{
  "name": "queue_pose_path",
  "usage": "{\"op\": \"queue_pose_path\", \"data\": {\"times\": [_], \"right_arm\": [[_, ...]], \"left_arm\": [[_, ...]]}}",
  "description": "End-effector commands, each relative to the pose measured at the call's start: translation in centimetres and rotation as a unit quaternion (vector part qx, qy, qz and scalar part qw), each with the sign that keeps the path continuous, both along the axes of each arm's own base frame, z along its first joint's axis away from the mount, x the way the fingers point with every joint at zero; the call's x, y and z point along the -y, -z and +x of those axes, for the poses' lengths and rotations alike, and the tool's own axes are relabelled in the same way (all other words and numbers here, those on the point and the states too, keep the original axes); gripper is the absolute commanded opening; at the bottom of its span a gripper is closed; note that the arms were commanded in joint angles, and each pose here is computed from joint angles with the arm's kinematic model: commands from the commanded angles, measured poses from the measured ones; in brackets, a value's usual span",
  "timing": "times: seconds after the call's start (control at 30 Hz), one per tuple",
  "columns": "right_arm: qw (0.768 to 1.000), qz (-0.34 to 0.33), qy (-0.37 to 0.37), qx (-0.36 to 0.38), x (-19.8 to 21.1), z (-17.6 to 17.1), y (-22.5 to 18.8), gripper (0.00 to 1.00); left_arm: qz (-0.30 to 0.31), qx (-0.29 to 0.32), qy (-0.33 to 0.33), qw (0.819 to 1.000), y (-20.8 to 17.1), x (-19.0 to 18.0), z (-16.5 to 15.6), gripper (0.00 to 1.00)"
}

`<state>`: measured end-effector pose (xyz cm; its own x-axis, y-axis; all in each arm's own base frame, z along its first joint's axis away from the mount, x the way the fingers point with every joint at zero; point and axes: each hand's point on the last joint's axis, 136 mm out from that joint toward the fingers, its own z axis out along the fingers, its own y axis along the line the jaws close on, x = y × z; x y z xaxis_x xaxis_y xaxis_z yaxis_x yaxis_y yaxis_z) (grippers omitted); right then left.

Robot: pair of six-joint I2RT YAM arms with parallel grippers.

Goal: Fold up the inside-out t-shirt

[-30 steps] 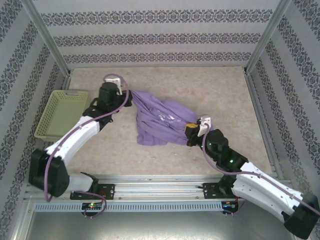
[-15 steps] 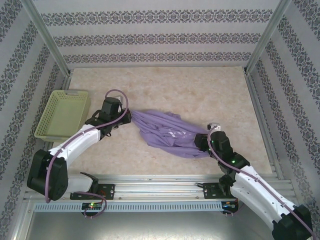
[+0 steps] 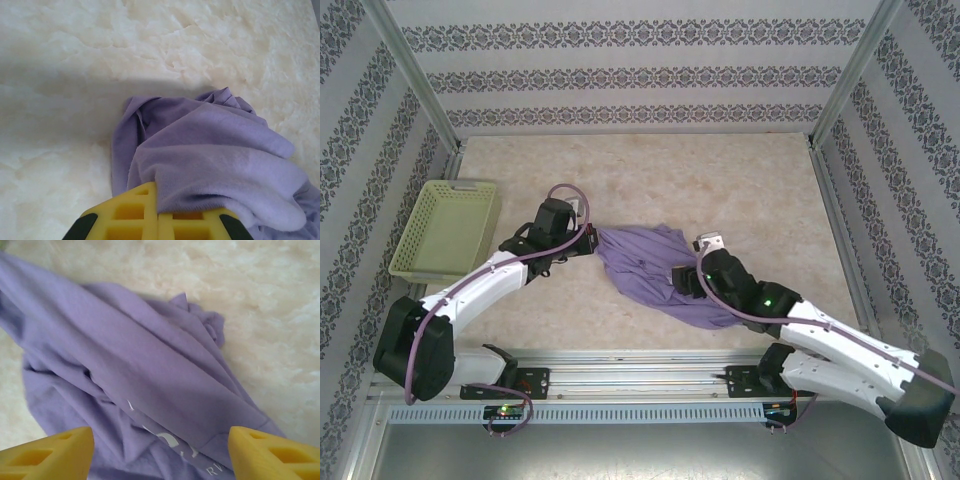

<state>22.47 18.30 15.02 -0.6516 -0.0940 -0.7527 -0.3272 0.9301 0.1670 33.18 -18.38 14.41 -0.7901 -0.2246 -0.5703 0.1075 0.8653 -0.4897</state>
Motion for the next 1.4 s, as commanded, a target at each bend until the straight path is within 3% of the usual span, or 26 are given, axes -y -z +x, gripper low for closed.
{"op": "queue_pose_path", "data": {"times": [0.0,0.1,0.27,0.53,0.67,0.8,0.9,1.03,1.23,1.37], "right_arm": [[0.999,-0.019,-0.047,0.01,-1.6,-0.4,0.0,0.68],[0.995,0.004,-0.101,0.025,-5.2,-0.9,-0.5,0.65],[0.994,-0.027,-0.103,0.016,-7.7,1.0,1.4,0.61],[0.991,-0.115,-0.065,0.022,-8.4,4.8,3.4,0.65],[0.989,-0.136,-0.056,-0.003,-8.2,6.0,5.3,0.61],[0.986,-0.148,-0.068,-0.02,-8.4,6.0,6.4,0.45],[0.986,-0.145,-0.075,-0.022,-8.3,5.6,6.2,0.27],[0.989,-0.117,-0.09,-0.004,-7.8,4.3,4.0,0.0],[0.991,-0.01,-0.119,0.055,-6.1,1.1,-2.6,0.0],[0.988,0.082,-0.104,0.077,-3.6,-0.6,-5.2,0.0]], "left_arm": [[0.001,0.015,0.011,1.0,-1.6,0.6,0.5,0.0],[-0.004,0.015,0.015,1.0,-1.8,0.9,0.6,0.0],[-0.008,0.013,0.018,1.0,-2.0,1.1,0.6,0.0],[-0.016,0.019,0.03,0.999,-3.4,1.6,0.6,0.0],[-0.018,0.024,0.029,0.999,-4.1,1.5,0.6,0.0],[-0.009,0.032,0.018,0.999,-5.1,1.1,1.0,0.0],[0.008,0.039,0.003,0.999,-5.9,0.4,1.7,0.0],[0.039,0.033,-0.046,0.998,-6.7,-2.0,3.4,0.0],[0.103,0.021,-0.147,0.984,-7.5,-8.0,6.5,0.0],[0.112,0.007,-0.197,0.974,-7.0,-11.3,8.4,0.0]]}}
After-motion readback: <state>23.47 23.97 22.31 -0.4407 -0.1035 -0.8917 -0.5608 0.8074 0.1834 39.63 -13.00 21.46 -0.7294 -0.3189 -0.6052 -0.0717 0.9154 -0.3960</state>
